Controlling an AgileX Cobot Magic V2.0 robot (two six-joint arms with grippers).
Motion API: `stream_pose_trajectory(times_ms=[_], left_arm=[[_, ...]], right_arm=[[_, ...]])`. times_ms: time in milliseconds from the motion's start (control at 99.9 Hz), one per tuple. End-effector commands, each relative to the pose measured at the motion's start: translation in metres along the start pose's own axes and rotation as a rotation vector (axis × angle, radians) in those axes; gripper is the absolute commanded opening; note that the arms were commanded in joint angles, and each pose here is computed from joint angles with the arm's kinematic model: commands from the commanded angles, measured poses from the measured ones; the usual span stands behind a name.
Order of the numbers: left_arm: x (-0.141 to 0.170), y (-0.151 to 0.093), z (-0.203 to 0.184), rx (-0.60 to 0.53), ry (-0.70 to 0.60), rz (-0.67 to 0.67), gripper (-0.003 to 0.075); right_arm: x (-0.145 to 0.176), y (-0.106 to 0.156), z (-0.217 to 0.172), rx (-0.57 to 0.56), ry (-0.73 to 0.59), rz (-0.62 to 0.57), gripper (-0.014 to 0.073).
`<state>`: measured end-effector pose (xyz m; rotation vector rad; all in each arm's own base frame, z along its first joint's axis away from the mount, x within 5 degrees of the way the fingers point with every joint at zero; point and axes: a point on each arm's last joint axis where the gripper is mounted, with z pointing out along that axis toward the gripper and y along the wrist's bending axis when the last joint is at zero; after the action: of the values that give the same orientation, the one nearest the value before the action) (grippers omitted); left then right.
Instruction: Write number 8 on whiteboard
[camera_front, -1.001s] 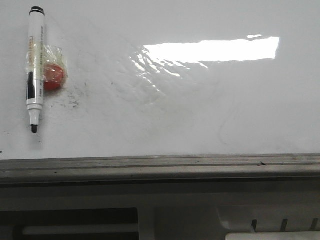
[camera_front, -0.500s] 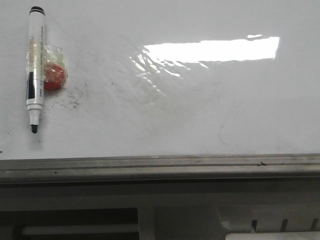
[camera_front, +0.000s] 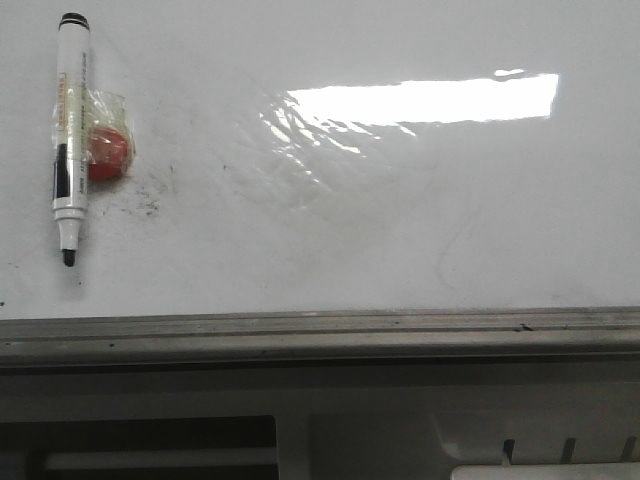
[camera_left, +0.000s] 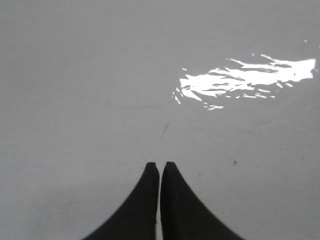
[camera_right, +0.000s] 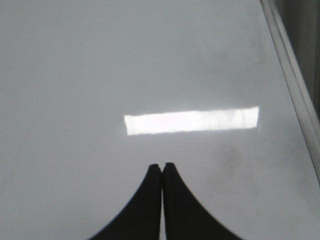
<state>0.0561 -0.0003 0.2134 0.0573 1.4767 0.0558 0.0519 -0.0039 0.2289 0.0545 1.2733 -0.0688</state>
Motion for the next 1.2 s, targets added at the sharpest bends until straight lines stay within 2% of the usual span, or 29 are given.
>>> stream_pose_trajectory(times_ms=[0,100,170,240,320,410,470,600,690,800,890,1041,1111,1191], left_arm=[[0.0,0.0,-0.002,0.0,-0.096,-0.042,-0.002],[-0.002,0.001,-0.002,-0.005,-0.106,-0.137,-0.002],[-0.006,0.001,-0.003,-0.007,-0.107,-0.197,-0.0021],[-0.013,0.001,-0.003,-0.004,-0.097,-0.195,-0.0021],[-0.025,0.002,-0.003,-0.002,-0.078,-0.175,-0.0021],[-0.037,0.003,-0.001,0.001,-0.039,-0.17,-0.0021],[-0.045,0.003,0.001,0.004,-0.001,-0.178,-0.002],[-0.057,0.003,0.006,0.007,0.057,-0.166,-0.002],[-0.063,0.004,0.01,0.008,0.073,-0.154,-0.002],[-0.064,0.004,0.013,0.005,0.081,-0.125,-0.0013],[-0.063,0.004,0.015,0.005,0.093,-0.125,0.0064],[-0.066,0.005,0.019,0.002,0.053,-0.134,0.0281],[-0.07,0.005,0.023,-0.001,0.003,-0.183,0.0316],[-0.071,0.006,0.029,-0.004,-0.009,-0.194,0.0316]], right_arm=[[-0.008,0.0,-0.003,0.001,-0.117,0.004,-0.0064],[-0.007,0.0,-0.003,0.001,-0.11,0.011,-0.0064],[-0.01,0.0,-0.002,-0.001,-0.104,0.087,-0.0064],[-0.012,0.0,-0.001,0.007,-0.038,0.111,-0.0064],[-0.011,-0.001,0.0,0.026,0.11,0.11,-0.0063],[-0.017,-0.002,0.003,0.036,0.186,0.124,-0.0063],[-0.023,-0.001,0.005,0.041,0.24,0.174,-0.0063],[-0.032,-0.001,0.013,0.057,0.443,0.183,-0.0063],[-0.036,-0.001,0.022,0.062,0.496,0.184,-0.0064],[-0.038,-0.001,0.031,0.06,0.482,0.184,-0.0064],[-0.037,-0.001,0.033,0.06,0.487,0.184,-0.0064],[-0.037,-0.001,0.033,0.061,0.49,0.184,-0.0063],[-0.037,-0.001,0.033,0.061,0.49,0.184,-0.0064],[-0.036,-0.001,0.033,0.062,0.499,0.181,-0.0063]])
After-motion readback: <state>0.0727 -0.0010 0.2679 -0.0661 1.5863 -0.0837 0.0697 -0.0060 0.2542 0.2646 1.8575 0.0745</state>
